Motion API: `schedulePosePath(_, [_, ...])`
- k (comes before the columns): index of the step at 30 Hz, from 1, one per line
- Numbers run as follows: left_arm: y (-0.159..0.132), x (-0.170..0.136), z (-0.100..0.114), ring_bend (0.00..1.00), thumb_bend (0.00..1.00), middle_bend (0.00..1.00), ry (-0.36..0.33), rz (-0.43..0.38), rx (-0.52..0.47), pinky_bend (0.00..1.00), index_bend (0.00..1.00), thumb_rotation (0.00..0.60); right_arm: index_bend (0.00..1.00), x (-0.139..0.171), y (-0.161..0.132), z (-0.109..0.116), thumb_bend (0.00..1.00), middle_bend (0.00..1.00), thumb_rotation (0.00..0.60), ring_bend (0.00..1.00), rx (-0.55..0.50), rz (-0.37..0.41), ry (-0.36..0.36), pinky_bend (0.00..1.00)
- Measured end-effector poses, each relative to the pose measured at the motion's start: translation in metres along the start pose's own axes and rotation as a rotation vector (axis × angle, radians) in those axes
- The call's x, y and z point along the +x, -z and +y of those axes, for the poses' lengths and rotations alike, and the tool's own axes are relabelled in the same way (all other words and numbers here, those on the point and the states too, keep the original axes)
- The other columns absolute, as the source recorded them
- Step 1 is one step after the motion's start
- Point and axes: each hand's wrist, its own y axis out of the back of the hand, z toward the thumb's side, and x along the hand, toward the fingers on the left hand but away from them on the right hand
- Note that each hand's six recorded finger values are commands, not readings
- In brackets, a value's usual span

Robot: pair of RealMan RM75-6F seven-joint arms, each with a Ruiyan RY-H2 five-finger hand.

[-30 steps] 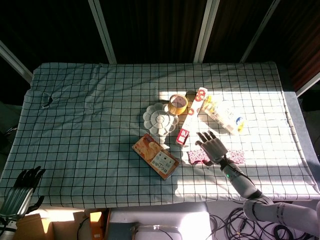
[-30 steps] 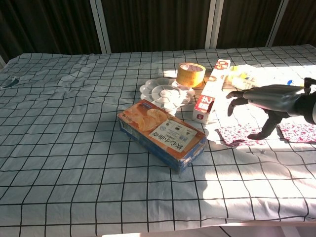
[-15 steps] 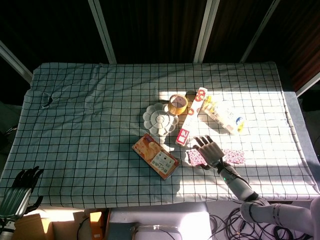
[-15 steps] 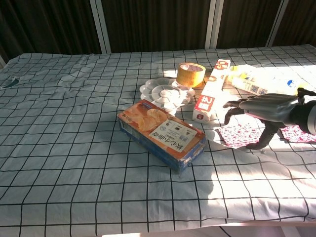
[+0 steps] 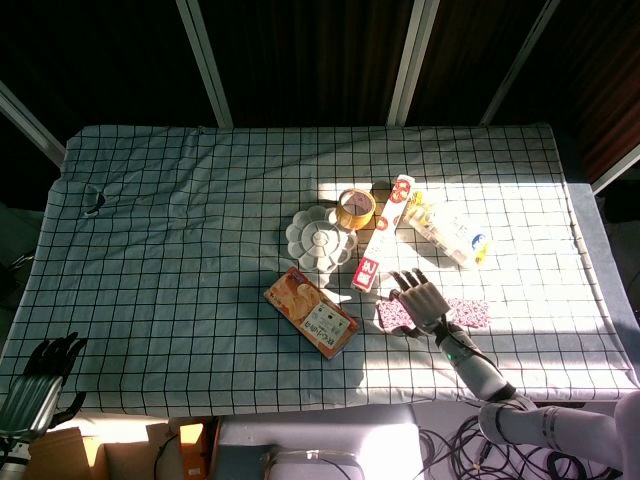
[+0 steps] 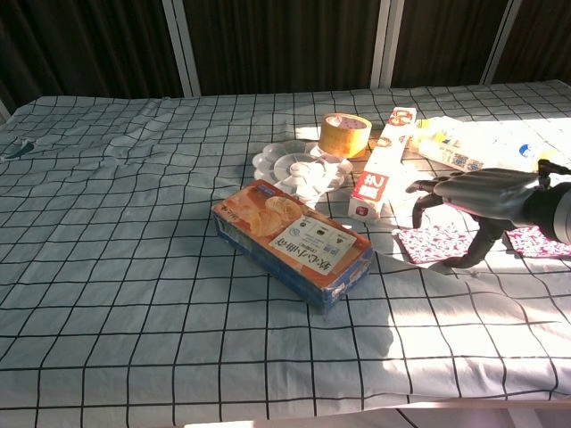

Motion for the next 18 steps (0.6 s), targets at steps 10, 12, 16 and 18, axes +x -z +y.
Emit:
schedulePosePath(10, [0.0002,0.0003,-0.0005,0.00,0.36,0.01,0.003,0.002,0.000,0.00,0.00,0.600,0.42,0.0002,0.0026,-0.0008,0.20,0.00,0.600,0.00,0.002,-0.009,0.008,0.00])
schedulePosePath(12, [0.0004,0.0001,-0.0004,0.00,0.36,0.01,0.002,0.003,0.000,0.00,0.00,0.600,0.46,-0.0002,0.0027,-0.0014,0.20,0.00,0.600,0.00,0.004,-0.011,0.008,0.01])
schedulePosePath(16, [0.0009,-0.0003,-0.0002,0.00,0.36,0.01,0.001,0.003,-0.002,0.00,0.00,0.600,0.51,0.0000,0.0030,-0.0003,0.20,0.00,0.600,0.00,0.005,-0.015,0.017,0.03])
schedulePosePath(18, [0.0014,-0.0004,-0.0002,0.00,0.36,0.01,0.001,0.004,-0.002,0.00,0.00,0.600,0.54,0.0007,0.0031,0.0013,0.20,0.00,0.600,0.00,0.004,-0.017,0.027,0.04])
